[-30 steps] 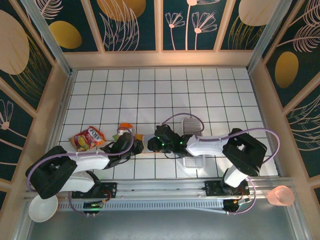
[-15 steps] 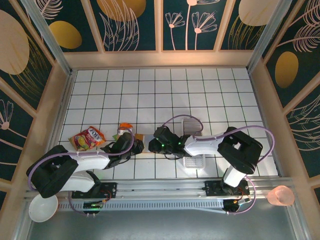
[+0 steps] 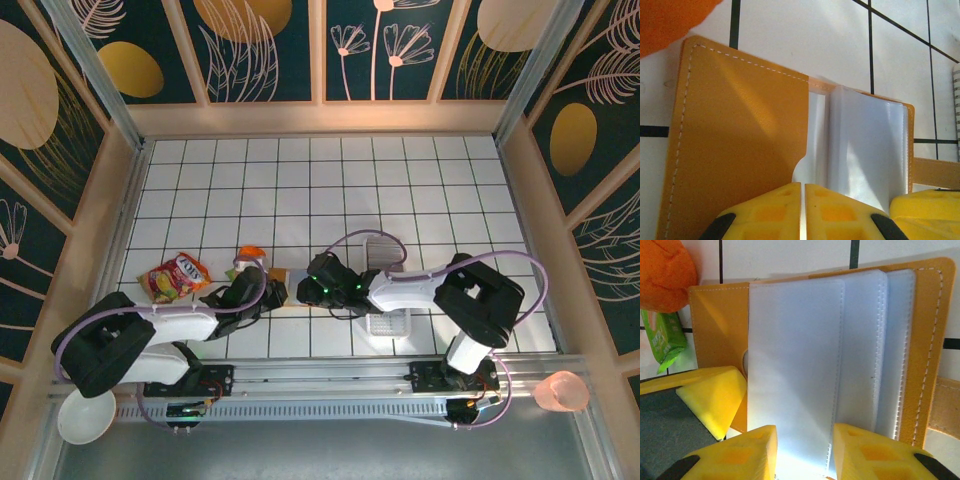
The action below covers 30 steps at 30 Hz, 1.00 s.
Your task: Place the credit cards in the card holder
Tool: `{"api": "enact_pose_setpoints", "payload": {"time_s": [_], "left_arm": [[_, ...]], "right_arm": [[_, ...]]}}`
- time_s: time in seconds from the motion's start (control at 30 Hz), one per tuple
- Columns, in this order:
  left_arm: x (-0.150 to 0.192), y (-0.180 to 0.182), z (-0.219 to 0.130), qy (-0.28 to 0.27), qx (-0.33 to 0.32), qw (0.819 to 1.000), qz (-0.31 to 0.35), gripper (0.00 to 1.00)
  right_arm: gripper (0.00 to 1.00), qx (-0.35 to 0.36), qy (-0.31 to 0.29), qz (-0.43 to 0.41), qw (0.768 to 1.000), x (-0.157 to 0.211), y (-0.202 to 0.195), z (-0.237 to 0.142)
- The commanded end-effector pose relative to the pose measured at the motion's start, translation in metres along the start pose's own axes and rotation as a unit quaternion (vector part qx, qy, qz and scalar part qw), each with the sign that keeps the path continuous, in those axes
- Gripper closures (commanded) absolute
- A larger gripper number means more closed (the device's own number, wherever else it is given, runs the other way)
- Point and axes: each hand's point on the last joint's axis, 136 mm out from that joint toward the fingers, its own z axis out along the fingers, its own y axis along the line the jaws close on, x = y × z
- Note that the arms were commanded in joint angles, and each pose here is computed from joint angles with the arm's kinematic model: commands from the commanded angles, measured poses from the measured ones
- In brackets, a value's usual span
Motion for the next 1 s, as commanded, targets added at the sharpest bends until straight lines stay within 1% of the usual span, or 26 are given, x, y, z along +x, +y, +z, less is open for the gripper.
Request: {"api": "enact_pose_setpoints", "payload": {"time_s": [0.0,0.2,0.5,0.67,0.83,0.97], "left_arm": [[0.024,0.025,-0.001,0.040,-0.032,0.999,-0.012,0.90],[0.029,0.024,0.002,0.052,-0.024,0.998,-0.018,0.91],[0.028,0.022,0.001,0.048,-0.015,0.998,-0.025,0.92],[0.025,0.019,-0.002,0.040,-0.008,0.999,-0.028,0.92],[0.022,0.017,-0.005,0.034,-0.004,0.999,-0.030,0.92],[0.020,0.017,-0.006,0.028,-0.007,0.999,-0.032,0.92]], "right_arm": [[0.65,-0.009,-0.005,0.007,1.000,-0.001,0.006,0.003],[0.65,-0.033,-0.002,0.012,0.999,-0.001,0.017,0.005],[0.65,-0.060,0.006,0.027,0.998,0.000,0.026,0.011],[0.66,-0.102,-0.007,0.038,0.994,-0.005,0.041,0.005],[0.69,-0.119,-0.018,0.039,0.992,-0.011,0.049,0.000],[0.70,-0.118,-0.017,0.041,0.992,-0.011,0.050,0.001]]}}
